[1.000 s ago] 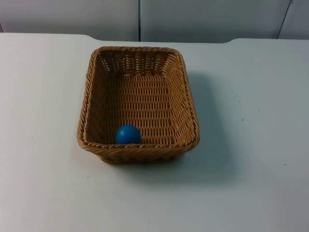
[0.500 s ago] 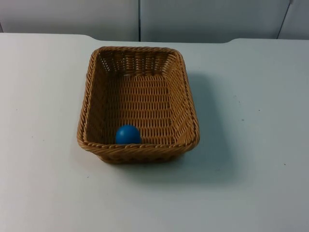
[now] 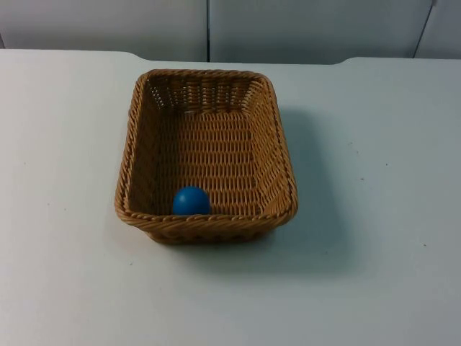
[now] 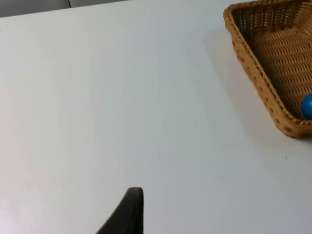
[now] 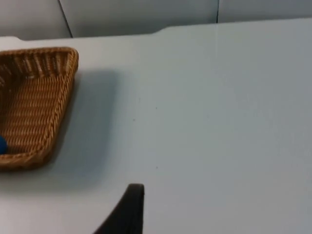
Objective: Pick up the basket with the left hand and place the ball into the basket with the right hand.
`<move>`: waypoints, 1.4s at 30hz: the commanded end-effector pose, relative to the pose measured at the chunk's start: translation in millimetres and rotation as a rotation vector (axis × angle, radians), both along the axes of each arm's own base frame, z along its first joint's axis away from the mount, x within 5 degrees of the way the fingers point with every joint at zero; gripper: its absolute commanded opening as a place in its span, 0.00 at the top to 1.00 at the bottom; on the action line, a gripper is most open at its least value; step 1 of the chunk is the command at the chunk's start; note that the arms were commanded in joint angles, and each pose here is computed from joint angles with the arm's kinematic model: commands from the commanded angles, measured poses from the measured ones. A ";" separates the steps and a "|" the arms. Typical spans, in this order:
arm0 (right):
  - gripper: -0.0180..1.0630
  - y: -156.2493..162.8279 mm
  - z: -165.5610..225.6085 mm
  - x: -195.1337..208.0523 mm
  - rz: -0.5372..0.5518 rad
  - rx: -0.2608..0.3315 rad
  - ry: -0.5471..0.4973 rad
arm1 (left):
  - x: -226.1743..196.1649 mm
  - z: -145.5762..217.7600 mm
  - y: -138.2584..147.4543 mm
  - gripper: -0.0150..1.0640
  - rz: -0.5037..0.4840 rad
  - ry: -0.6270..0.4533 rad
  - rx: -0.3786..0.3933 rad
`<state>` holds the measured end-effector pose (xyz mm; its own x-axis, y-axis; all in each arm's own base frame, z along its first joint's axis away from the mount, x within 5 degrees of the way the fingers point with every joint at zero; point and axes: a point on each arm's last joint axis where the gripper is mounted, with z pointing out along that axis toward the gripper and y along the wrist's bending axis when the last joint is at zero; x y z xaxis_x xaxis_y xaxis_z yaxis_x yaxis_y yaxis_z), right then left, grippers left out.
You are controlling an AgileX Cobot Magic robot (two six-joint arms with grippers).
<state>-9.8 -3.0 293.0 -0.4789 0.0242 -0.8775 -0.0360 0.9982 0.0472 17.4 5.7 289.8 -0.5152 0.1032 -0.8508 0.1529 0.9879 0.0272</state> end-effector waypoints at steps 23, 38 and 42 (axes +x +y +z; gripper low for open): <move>0.01 2.4 -14.7 3.1 0.053 -0.041 -0.018 | -22.1 -10.1 5.4 0.01 -0.019 -0.077 -0.013; 0.01 2.4 -14.7 3.1 0.053 -0.041 -0.018 | -21.2 -10.1 5.5 0.01 -0.102 -0.076 -0.014; 0.01 2.4 -14.7 3.1 0.053 -0.041 -0.018 | -21.2 -10.1 5.5 0.01 -0.102 -0.076 -0.014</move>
